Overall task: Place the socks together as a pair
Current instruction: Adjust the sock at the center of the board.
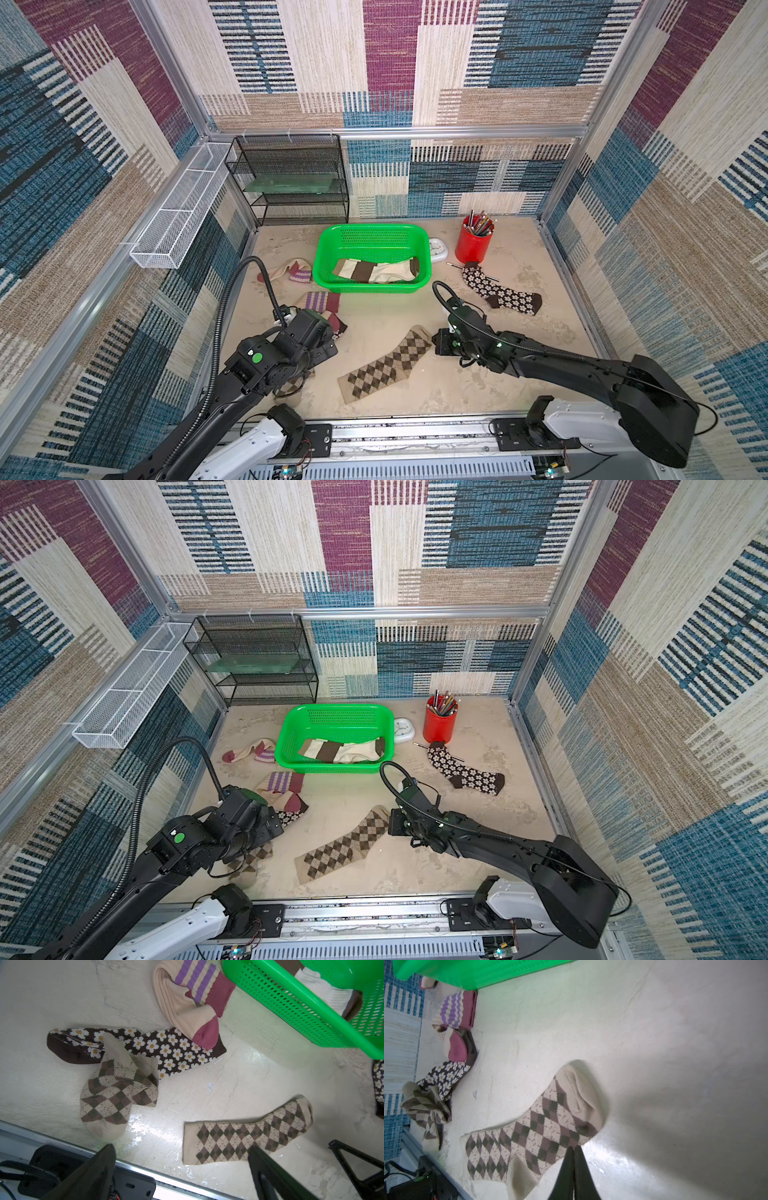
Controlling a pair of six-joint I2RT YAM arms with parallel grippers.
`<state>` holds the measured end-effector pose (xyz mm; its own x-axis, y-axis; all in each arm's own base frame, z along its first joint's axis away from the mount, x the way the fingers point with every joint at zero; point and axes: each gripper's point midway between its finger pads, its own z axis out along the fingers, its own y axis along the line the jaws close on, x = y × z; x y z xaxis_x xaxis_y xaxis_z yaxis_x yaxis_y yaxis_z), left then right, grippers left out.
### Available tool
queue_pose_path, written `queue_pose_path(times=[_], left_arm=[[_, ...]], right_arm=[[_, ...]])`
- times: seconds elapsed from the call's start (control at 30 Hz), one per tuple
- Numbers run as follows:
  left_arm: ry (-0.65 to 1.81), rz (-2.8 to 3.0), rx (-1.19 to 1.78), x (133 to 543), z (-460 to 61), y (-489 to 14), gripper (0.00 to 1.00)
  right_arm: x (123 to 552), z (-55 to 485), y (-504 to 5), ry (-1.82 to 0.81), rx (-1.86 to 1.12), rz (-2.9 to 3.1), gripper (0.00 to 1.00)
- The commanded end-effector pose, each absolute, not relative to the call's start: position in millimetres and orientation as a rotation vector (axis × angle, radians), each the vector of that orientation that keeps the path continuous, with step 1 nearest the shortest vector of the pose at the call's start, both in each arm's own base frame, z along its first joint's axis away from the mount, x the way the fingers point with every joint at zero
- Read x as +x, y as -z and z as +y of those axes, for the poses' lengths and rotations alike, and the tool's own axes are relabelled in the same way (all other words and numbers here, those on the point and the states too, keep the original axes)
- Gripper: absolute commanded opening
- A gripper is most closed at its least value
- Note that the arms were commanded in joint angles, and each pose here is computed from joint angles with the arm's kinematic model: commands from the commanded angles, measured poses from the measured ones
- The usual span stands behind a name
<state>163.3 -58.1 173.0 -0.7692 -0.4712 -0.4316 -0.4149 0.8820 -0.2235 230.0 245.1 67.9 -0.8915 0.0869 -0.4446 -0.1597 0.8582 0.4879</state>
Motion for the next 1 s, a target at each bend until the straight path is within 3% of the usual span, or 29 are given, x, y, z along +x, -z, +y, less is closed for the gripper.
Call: queue_pose_path(times=[0.0,0.17,0.43,0.7,0.87,0.97], left_arm=[[0.162,2.600,-0.640,160,-57,-167,0.99],[0.140,2.612,-0.666,155,-49,-165,1.00],[0.062,2.686,-0.665,146,-41,-148,1.00],[-0.083,2.777,-0.617,146,-36,-129,1.00],[-0.111,2.817,-0.624,151,-36,-121,0.92],[-0.105,2.838,-0.654,156,-36,-116,0.92]], right_arm=[[240,293,-85,-0.923,-0.200,2.501,0.06],[256,297,-60,-0.803,-0.158,2.578,0.03],[247,241,-3,-0.580,0.013,2.707,0.02],[221,193,-10,-0.535,0.151,2.706,0.03],[219,191,-42,-0.621,0.132,2.612,0.18],[223,194,-75,-0.673,0.080,2.541,0.42]])
